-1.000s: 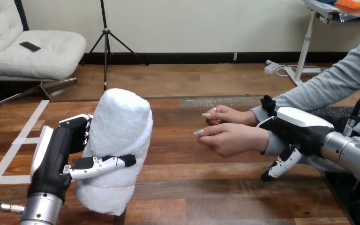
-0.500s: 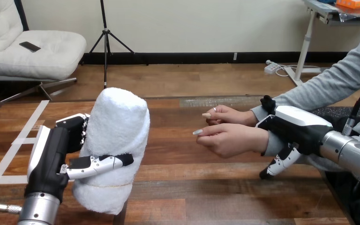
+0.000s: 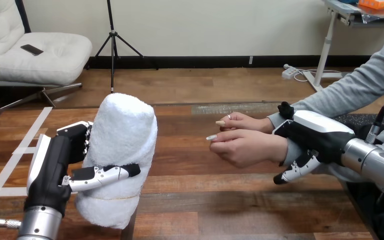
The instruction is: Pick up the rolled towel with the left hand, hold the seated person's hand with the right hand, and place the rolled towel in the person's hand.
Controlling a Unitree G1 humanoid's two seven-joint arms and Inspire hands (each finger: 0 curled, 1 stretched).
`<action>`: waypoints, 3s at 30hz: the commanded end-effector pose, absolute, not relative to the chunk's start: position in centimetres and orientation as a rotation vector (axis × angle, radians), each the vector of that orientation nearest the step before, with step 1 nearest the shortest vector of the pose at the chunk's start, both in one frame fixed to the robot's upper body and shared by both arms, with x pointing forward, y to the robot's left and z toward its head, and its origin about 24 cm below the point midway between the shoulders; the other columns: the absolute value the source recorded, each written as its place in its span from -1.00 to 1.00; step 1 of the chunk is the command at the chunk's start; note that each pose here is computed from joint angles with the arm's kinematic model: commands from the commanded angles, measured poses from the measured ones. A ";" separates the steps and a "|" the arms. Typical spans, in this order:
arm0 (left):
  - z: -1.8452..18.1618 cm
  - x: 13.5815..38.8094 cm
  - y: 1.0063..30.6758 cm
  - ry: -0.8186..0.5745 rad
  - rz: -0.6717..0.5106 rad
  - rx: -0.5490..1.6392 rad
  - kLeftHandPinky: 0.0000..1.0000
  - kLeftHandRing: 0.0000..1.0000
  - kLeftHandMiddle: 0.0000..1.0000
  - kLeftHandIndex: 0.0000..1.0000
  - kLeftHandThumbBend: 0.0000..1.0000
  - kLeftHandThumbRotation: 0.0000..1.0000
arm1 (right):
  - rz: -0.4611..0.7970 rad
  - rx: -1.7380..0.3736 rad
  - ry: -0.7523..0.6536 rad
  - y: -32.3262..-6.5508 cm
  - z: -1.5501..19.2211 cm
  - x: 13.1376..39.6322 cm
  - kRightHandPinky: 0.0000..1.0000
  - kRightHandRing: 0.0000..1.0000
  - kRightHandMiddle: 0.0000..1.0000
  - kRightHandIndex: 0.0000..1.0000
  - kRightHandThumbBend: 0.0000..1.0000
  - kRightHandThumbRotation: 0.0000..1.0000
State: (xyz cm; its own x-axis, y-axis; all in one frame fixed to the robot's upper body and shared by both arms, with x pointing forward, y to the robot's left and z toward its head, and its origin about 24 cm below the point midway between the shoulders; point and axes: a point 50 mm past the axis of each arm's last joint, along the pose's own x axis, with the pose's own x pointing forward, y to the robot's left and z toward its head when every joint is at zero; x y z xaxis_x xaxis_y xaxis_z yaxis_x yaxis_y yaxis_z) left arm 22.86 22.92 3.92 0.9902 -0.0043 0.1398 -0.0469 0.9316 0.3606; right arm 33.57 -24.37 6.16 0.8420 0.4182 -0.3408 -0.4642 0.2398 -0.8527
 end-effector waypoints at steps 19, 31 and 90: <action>6.6 23.6 22.4 -0.277 0.036 0.361 -0.43 -0.35 -0.25 -0.18 0.18 -1.00 | 0.570 -1.171 -0.072 -23.5 8.4 34.7 -0.46 -0.38 -0.24 -0.21 -0.09 -0.98; 6.5 23.6 22.4 -0.276 0.038 0.348 -0.43 -0.34 -0.25 -0.18 0.19 -1.00 | 0.570 -1.177 -0.070 -23.5 8.2 34.7 -0.55 -0.46 -0.32 -0.31 -0.17 -0.93; 5.3 25.3 19.9 -0.336 -0.006 0.190 -0.47 -0.38 -0.28 -0.19 0.13 -1.00 | 0.552 -1.135 -0.097 -23.4 8.4 34.6 -0.64 -0.54 -0.41 -0.38 -0.24 -0.80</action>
